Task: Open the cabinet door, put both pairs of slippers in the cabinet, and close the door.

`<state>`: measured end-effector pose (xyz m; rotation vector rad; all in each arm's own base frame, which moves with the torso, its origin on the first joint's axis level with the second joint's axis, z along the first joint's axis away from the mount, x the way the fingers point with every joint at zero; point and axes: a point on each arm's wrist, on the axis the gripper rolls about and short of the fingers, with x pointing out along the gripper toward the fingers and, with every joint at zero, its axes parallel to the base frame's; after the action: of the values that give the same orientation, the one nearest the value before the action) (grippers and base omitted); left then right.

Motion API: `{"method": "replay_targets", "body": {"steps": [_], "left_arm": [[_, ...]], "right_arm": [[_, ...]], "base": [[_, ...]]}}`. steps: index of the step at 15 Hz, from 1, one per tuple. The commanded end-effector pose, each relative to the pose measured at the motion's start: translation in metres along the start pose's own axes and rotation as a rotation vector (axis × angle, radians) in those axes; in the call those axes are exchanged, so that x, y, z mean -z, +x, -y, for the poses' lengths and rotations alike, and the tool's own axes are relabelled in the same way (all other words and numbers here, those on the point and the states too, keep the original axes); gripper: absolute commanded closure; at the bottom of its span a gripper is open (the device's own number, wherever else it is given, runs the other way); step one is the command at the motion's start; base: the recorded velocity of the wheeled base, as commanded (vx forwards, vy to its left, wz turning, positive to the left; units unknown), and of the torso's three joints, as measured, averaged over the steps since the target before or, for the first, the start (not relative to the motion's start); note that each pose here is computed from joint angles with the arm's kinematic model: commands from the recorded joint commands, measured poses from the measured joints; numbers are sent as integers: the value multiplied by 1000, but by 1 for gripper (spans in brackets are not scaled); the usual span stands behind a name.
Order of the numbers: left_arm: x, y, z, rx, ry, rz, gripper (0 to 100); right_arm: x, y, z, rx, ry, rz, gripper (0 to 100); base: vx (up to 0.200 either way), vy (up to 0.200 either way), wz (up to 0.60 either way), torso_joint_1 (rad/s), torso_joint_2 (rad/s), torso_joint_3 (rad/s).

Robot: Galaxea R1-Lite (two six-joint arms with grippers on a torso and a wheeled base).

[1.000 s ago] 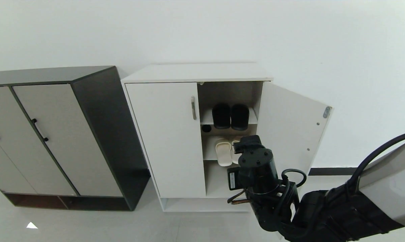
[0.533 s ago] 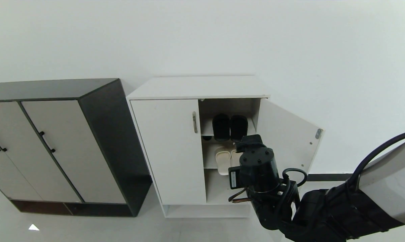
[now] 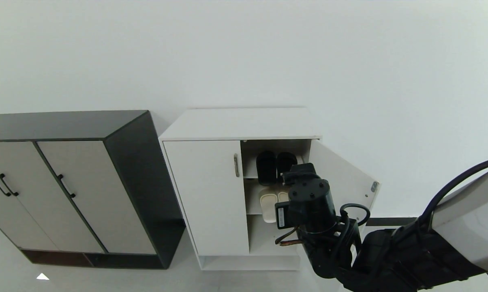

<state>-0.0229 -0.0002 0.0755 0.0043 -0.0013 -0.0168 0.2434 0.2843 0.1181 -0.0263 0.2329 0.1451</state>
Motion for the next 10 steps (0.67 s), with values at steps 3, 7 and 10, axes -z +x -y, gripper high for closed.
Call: {"method": "replay_targets", "body": {"steps": [3,7,10], "left_arm": [[0,0,0,0,0,-1,100],[0,0,0,0,0,-1,100],[0,0,0,0,0,-1,100]], "right_arm": [[5,3,0,5,-11,-11,100],[5,3,0,5,-9,-12,100],[7,2,1,5,-14,-18,100]], "base": [[0,0,0,246,-572,-320],[0,0,0,264,-586,-328],[0,0,0,194,-427,-230]]}}
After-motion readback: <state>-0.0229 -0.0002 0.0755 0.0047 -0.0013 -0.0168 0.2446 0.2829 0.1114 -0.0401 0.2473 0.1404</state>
